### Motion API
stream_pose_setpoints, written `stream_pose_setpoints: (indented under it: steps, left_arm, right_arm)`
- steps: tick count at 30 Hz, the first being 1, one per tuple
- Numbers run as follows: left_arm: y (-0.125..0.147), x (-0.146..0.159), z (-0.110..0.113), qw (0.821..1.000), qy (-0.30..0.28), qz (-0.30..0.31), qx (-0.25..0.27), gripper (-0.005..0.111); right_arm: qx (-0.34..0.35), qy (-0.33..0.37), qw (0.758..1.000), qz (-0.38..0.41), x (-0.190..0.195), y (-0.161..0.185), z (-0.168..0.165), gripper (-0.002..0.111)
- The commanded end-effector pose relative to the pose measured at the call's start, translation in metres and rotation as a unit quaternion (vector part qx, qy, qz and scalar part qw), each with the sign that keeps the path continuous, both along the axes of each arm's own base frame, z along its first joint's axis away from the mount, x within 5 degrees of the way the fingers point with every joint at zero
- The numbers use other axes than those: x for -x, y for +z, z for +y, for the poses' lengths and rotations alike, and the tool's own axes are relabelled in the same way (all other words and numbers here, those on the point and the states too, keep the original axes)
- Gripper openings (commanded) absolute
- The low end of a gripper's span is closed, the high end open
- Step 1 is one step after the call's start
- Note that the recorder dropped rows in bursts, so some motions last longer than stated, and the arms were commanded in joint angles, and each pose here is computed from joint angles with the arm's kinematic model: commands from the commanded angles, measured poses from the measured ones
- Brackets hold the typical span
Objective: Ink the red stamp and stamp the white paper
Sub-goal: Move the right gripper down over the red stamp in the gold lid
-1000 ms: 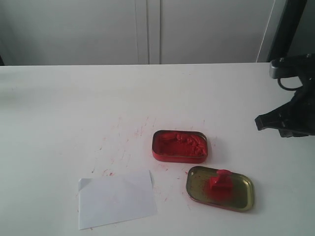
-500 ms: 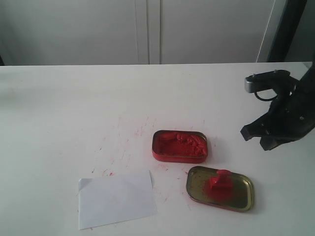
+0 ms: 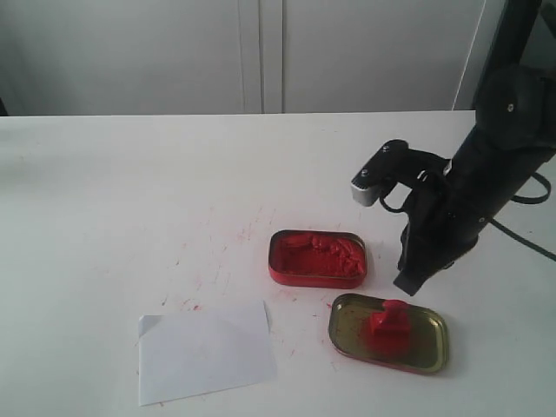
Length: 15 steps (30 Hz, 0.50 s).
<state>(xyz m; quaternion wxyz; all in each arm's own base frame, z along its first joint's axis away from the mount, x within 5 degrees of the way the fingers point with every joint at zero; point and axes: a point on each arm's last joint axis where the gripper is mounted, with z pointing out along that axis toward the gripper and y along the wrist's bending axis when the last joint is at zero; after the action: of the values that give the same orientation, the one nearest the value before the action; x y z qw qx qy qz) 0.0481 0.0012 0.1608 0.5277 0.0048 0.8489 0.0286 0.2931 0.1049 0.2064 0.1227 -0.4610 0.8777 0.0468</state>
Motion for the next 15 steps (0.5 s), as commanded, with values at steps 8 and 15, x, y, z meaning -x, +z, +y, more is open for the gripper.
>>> stream_pose_setpoints:
  steps: [8, 15]
  left_arm:
    - [-0.0034, 0.0004, 0.0001, 1.0, 0.002, 0.006, 0.0, 0.0]
    - [-0.0034, 0.0004, 0.0001, 1.0, 0.002, 0.006, 0.0, 0.0]
  right_arm:
    - [0.003, 0.189, 0.982, 0.001, 0.0092, 0.0004, 0.0084, 0.026]
    - [0.01, 0.275, 0.961, 0.0, 0.0137, 0.0001, 0.0109, 0.04]
